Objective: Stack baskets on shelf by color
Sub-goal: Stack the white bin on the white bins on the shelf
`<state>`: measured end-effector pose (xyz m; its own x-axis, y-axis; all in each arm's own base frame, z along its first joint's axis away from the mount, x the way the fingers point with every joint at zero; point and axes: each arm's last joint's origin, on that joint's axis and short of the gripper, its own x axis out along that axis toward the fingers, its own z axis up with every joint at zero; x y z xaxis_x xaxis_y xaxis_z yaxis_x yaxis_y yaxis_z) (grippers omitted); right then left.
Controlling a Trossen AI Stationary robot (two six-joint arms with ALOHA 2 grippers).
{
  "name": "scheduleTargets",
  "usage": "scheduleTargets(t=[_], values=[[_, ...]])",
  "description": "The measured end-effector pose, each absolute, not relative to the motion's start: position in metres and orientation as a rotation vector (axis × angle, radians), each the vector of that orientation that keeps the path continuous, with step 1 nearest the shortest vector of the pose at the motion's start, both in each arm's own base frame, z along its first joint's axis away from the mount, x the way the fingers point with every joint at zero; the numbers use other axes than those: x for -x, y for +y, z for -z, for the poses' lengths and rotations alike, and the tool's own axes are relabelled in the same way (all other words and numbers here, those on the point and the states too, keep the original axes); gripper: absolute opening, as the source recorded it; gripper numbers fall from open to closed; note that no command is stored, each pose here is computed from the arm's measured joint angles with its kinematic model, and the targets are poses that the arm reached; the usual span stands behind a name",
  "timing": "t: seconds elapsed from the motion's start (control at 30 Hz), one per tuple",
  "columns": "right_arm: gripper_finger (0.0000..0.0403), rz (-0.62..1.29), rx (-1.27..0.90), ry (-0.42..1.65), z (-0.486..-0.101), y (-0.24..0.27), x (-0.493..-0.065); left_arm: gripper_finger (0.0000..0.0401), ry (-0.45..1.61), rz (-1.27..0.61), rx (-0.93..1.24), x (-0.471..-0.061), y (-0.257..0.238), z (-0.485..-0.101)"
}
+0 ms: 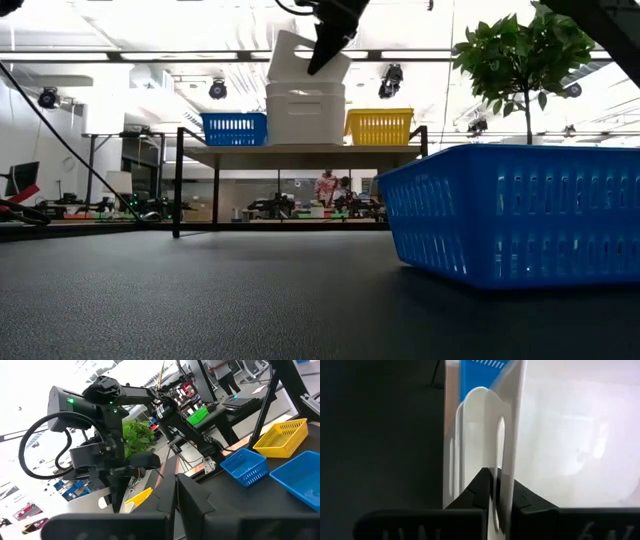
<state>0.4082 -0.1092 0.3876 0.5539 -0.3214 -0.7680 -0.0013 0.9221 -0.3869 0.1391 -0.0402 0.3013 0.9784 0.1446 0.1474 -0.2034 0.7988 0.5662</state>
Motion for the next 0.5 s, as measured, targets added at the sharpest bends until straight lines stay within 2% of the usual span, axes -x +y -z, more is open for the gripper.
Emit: scheduleTargets(t=[0.5], values=[[0.0017,0.186,0.388,0.988,-0.3871,-0.1091,-0.4069,0.0001,-0.104,-0.189,-0.616,-0.1388,-0.0401,-0.3029]])
